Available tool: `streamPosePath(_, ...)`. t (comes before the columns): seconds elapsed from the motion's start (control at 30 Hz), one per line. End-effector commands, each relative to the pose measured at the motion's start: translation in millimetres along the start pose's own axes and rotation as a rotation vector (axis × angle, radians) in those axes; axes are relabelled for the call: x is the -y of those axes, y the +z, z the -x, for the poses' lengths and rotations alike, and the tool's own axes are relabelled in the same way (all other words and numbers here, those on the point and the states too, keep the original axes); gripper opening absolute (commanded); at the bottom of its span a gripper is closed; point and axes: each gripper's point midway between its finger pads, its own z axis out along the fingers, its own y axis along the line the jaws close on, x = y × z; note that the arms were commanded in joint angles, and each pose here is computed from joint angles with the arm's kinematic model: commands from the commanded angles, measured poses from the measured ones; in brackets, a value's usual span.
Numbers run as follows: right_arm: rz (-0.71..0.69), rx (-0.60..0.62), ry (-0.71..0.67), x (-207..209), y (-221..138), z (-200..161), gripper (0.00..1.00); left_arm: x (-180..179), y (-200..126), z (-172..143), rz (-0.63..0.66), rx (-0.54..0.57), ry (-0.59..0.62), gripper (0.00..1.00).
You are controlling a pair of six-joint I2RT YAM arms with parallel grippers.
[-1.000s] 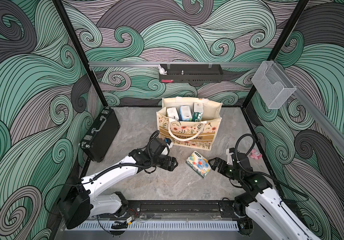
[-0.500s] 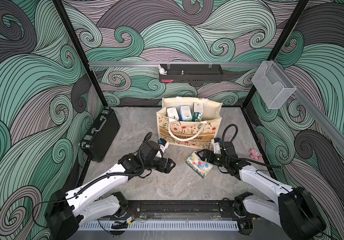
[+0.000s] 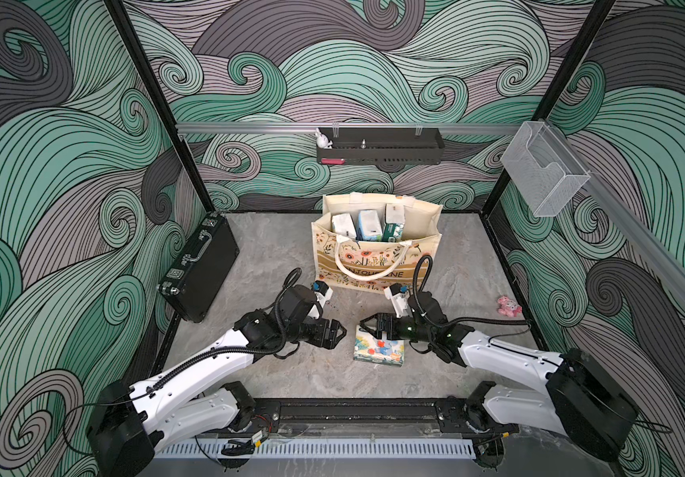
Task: Put tissues into the canvas bag
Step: Move the pack of facial tissues to the center of the board.
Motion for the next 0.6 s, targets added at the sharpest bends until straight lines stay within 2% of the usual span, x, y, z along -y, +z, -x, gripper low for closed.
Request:
streamPosePath(0.0, 0.035, 0.056, -0.007, -19, -11, 13, 0.93, -6, -2, -8, 0.013, 0.003, -0.042, 0.85)
streamPosePath(0.2, -0.172, 0.11, -0.029, 7, -56, 13, 0.97, -3, 12, -19, -0.053, -0.003, -0.126, 0.78)
streamPosePath(0.27, -0.229, 0.096, 0.009, 22, -72, 4, 0.97, -1, 18, -20, -0.073, -0.01, -0.143, 0.85)
streamPosePath(0.37, -0.237, 0.093, 0.109, 38, -85, -10, 0.99, 1, 23, -17, -0.062, -0.018, -0.156, 0.99)
streamPosePath(0.57, -0.212, 0.113, 0.288, 59, -94, -39, 0.99, 9, 30, -8, -0.068, -0.018, -0.15, 0.97)
